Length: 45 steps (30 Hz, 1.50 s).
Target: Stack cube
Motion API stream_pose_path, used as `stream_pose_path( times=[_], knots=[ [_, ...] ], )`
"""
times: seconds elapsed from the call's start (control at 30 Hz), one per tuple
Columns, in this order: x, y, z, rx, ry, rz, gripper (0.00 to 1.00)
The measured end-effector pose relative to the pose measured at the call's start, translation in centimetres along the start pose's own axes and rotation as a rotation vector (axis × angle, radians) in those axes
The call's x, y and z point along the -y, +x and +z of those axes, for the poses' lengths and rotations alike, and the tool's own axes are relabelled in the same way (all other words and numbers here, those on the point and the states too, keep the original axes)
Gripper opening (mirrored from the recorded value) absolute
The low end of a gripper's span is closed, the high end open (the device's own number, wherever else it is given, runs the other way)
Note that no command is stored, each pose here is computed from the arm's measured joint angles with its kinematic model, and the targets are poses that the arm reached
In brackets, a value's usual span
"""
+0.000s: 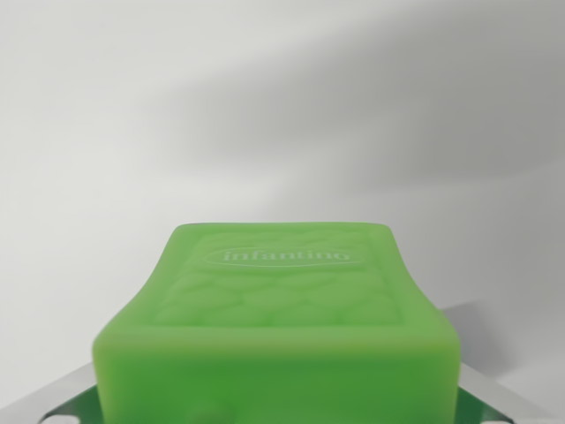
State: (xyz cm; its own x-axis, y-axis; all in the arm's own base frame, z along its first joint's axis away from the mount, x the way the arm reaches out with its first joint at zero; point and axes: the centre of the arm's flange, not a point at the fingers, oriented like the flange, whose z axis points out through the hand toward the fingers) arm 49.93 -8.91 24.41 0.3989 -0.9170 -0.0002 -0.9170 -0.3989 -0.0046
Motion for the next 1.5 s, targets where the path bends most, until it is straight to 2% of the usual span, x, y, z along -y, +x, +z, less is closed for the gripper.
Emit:
stream_pose_path(
  times=[0.33,0.63,0.9,1.13,1.5],
  knots=[
    [-1.7,-0.3,-1.0,0.0000,0.0003,-0.094,0.00],
    [-3.0,-0.6,-1.7,0.0004,-0.0012,-0.172,0.00],
    [-4.4,-0.9,-2.6,-0.0005,0.0003,-0.247,0.00],
    [-5.6,-1.2,-3.2,0.0008,-0.0007,-0.313,0.00],
    [-7.3,-1.5,-4.2,0.0006,-0.0006,-0.408,0.00]
  ],
)
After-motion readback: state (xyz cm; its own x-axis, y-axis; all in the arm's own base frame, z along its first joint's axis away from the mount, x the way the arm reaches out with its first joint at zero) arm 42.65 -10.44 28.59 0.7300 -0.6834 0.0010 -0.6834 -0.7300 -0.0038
